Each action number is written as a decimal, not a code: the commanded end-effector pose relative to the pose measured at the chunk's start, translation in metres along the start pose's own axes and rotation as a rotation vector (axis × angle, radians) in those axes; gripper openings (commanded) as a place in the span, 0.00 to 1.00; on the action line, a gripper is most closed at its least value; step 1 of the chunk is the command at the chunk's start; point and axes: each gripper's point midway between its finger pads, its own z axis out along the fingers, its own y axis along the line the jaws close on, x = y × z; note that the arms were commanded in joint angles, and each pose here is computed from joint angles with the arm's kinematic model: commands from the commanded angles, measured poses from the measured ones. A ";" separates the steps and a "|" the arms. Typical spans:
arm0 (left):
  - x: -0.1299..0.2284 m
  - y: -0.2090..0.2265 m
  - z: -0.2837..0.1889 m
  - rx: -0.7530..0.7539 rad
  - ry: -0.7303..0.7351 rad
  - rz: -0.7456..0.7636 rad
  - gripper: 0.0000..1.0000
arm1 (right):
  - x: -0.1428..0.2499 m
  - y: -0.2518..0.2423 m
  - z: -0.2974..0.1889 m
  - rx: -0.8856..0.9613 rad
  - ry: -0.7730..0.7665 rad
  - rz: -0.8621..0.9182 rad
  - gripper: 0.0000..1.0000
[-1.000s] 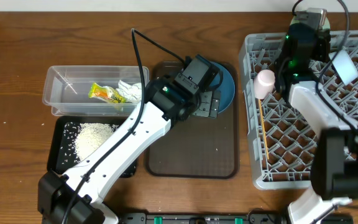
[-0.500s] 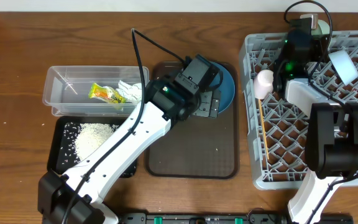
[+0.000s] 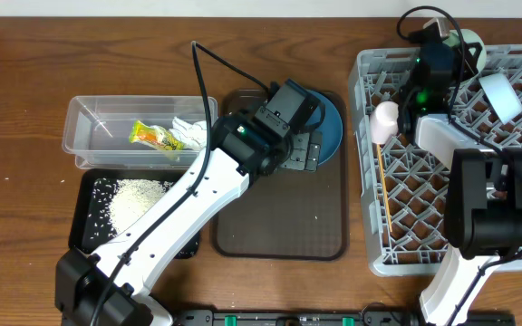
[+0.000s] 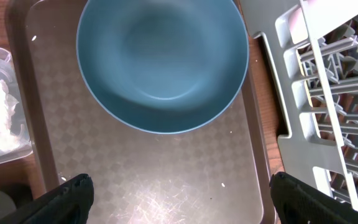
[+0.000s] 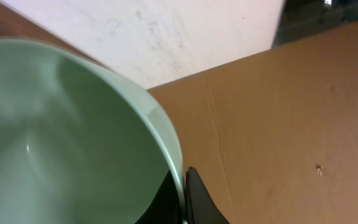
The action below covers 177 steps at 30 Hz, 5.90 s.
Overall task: Sort waste into correct bins and load items into the dishwasher rack
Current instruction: 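Carry the teal plate with the right gripper to the rack's back and release, then move the right gripper to the blue bowl on the brown tray and grasp it, then lift the blue bowl with the right gripper and carry it over the rack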
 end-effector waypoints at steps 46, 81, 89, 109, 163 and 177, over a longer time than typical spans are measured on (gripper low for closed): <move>-0.002 0.002 -0.005 -0.006 -0.016 0.005 0.93 | -0.002 0.015 -0.073 -0.139 0.061 -0.190 0.68; -0.002 0.002 -0.005 -0.006 -0.016 0.005 0.93 | -0.013 -0.020 -0.060 -0.960 -0.184 0.925 0.01; -0.002 0.002 -0.005 -0.006 -0.016 0.005 0.93 | -0.018 0.029 -0.025 -0.964 -0.161 1.034 0.01; -0.002 0.002 -0.005 -0.006 -0.016 0.005 0.93 | 0.013 -0.016 -0.112 -1.153 0.106 1.093 0.03; -0.006 0.143 -0.319 -0.259 -0.871 -0.029 0.93 | -0.030 0.201 -0.398 -1.422 -0.223 -0.096 0.37; -0.006 0.143 -0.319 -0.259 -0.871 -0.029 0.93 | -0.008 0.202 -0.398 -1.431 -0.151 -0.160 0.27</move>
